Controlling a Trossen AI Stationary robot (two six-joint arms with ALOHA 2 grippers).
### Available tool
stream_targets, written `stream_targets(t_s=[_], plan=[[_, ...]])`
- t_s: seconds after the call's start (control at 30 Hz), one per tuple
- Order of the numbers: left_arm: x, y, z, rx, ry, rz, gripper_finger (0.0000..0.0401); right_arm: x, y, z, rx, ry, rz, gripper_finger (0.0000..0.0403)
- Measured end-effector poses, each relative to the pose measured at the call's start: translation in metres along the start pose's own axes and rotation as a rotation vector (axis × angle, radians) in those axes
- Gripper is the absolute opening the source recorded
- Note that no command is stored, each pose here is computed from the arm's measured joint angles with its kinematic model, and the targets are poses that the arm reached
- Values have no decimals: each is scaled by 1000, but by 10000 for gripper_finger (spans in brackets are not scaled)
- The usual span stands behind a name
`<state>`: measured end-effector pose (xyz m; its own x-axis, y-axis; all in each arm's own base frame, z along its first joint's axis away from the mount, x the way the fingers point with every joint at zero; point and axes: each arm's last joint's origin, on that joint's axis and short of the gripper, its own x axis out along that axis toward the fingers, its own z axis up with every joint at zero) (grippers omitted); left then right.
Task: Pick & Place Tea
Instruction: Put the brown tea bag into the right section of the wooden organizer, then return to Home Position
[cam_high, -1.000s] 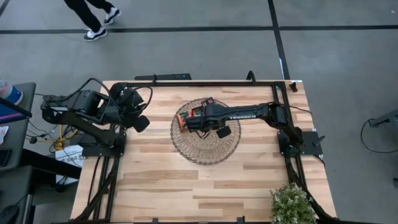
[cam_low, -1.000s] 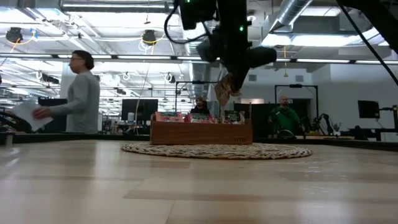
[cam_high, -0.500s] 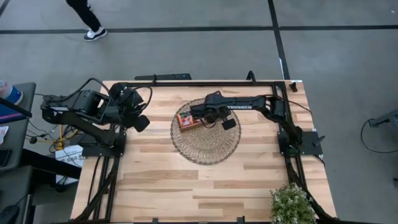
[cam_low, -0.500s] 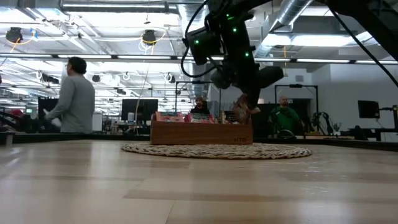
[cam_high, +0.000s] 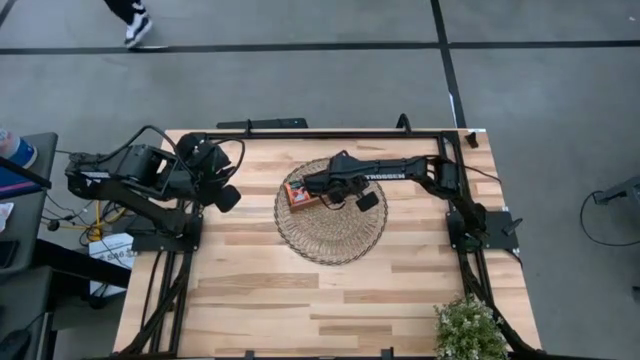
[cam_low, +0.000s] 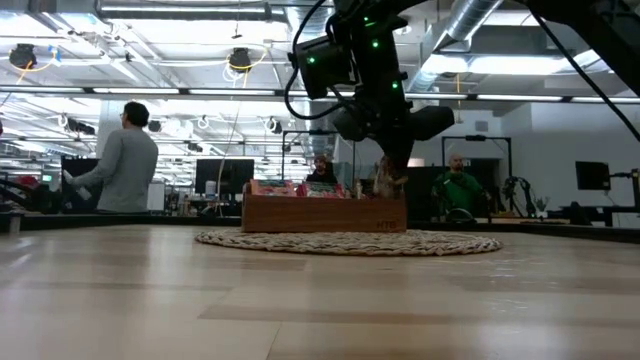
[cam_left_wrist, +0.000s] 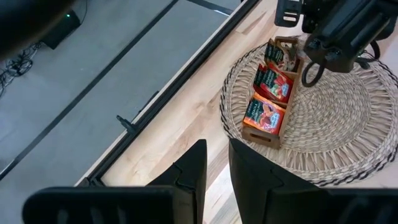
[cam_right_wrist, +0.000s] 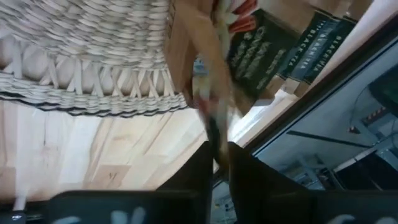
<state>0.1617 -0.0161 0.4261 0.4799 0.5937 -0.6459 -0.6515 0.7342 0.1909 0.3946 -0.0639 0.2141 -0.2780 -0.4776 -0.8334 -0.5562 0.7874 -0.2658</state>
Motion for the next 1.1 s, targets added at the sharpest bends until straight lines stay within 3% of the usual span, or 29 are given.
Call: stream_targets(t_s=[0.3,0.5,0.6,0.7,0.83,1.0,1.1], plan=[[0,0,0,-4,2,-2,60,1,-5,1,19,-3,-57,81],[0,0,0,-8,2,-2,60,-1,-9,2,50,67,-209,92],[0,1,1,-7,-18,23,60,-12,-9,-2,127,54,-216,90],[-3,4,1,-7,-41,24,58,-36,-9,-14,260,-78,-134,85],[-16,14,0,-48,-115,-31,50,-78,-6,-47,434,-371,-22,76],[-27,18,-17,-57,-255,-216,42,-134,9,-112,571,-761,54,67],[-18,18,-39,-56,-331,-319,40,-154,26,-151,611,-957,19,63]])
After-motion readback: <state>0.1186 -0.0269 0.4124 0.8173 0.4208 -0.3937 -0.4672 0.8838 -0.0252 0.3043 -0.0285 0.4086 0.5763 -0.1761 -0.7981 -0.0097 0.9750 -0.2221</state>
